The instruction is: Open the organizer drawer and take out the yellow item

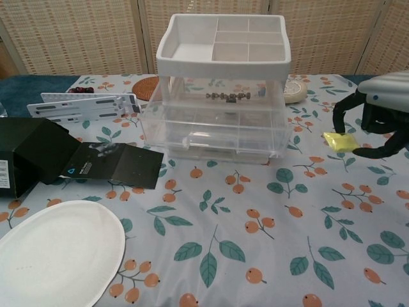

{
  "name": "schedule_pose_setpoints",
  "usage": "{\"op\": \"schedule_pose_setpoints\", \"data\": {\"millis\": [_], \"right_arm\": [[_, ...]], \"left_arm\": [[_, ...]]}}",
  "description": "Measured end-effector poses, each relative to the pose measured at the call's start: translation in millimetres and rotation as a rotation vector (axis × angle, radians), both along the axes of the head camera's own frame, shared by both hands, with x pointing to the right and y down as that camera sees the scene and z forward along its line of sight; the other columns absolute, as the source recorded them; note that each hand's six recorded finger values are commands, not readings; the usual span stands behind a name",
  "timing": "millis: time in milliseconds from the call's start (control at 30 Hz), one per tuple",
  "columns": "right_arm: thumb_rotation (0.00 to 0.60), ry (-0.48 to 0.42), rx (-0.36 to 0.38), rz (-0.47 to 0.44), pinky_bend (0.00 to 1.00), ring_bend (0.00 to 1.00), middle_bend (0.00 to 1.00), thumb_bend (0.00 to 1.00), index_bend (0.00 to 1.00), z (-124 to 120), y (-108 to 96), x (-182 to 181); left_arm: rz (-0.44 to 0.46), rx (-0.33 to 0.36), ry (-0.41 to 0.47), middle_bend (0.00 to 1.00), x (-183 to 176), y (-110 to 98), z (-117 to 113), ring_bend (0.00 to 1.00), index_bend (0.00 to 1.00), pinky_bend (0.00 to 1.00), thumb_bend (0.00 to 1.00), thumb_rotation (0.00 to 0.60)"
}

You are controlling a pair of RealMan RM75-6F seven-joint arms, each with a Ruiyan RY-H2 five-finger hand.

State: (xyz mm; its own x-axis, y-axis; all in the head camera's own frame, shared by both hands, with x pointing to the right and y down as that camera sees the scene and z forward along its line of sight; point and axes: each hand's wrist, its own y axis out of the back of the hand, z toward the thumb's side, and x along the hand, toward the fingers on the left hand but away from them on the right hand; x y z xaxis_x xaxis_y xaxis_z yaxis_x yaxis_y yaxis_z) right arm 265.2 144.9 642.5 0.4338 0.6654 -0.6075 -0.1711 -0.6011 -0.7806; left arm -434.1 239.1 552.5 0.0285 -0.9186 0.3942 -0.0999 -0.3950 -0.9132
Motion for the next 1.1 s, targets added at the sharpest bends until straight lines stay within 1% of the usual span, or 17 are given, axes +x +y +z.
{"op": "schedule_pose_setpoints", "data": {"millis": [200, 500, 533, 667, 733, 800, 867, 900, 933, 967, 1100], "right_arm": [[0.6, -0.009, -0.055, -0.052, 1.0, 1.0, 1.0, 0.49, 0.63, 16, 20, -15], [0.6, -0.034, -0.096, -0.099, 1.0, 1.0, 1.0, 0.49, 0.62, 31, 38, -38], [0.6, -0.036, -0.102, -0.105, 1.0, 1.0, 1.0, 0.49, 0.6, 32, 40, -41], [0.6, -0.054, -0.121, -0.117, 1.0, 1.0, 1.0, 0.48, 0.47, 36, 45, -53], [0.6, -0.065, -0.126, -0.117, 1.0, 1.0, 1.0, 0.43, 0.38, 36, 46, -56], [0.6, -0.068, -0.128, -0.116, 1.0, 1.0, 1.0, 0.34, 0.26, 35, 46, -58], [0.6, -0.068, -0.126, -0.112, 1.0, 1.0, 1.0, 0.28, 0.2, 33, 45, -57], [0.6, -0.065, -0.123, -0.108, 1.0, 1.0, 1.0, 0.24, 0.19, 32, 44, -55], [0.6, -0.063, -0.121, -0.103, 1.0, 1.0, 1.0, 0.24, 0.18, 31, 43, -53], [0.6, -0.062, -0.118, -0.096, 1.0, 1.0, 1.0, 0.21, 0.17, 30, 42, -51], [0.6, -0.052, -0.097, -0.065, 1.0, 1.0, 1.0, 0.2, 0.17, 21, 38, -39]], "left_arm": [[0.002, -0.001, 0.001, 0.07, 1, 0, 0, 0.12, 0.15, 0.06, 0.32, 0.6], [0.007, 0.001, 0.004, 0.07, 3, -1, 0, 0.12, 0.15, 0.06, 0.32, 0.6], [0.007, 0.001, 0.004, 0.07, 3, -1, 0, 0.12, 0.15, 0.06, 0.32, 0.6], [0.004, 0.0, 0.002, 0.07, 2, 0, 0, 0.12, 0.15, 0.06, 0.32, 0.6], [0.003, 0.0, 0.001, 0.07, 1, 0, 0, 0.12, 0.15, 0.06, 0.32, 0.6], [0.003, 0.001, 0.001, 0.07, 1, 0, -1, 0.12, 0.15, 0.06, 0.32, 0.6], [0.003, 0.001, 0.0, 0.07, 1, 0, -1, 0.12, 0.15, 0.06, 0.32, 0.6], [0.003, 0.0, 0.0, 0.07, 1, 0, 0, 0.12, 0.15, 0.06, 0.32, 0.6], [0.003, -0.001, 0.001, 0.07, 1, 0, 0, 0.12, 0.15, 0.06, 0.32, 0.6], [0.005, -0.003, 0.001, 0.07, 1, -1, 1, 0.12, 0.15, 0.06, 0.32, 0.6], [0.011, -0.002, 0.006, 0.07, 3, -2, 2, 0.12, 0.15, 0.06, 0.32, 0.6]]}}
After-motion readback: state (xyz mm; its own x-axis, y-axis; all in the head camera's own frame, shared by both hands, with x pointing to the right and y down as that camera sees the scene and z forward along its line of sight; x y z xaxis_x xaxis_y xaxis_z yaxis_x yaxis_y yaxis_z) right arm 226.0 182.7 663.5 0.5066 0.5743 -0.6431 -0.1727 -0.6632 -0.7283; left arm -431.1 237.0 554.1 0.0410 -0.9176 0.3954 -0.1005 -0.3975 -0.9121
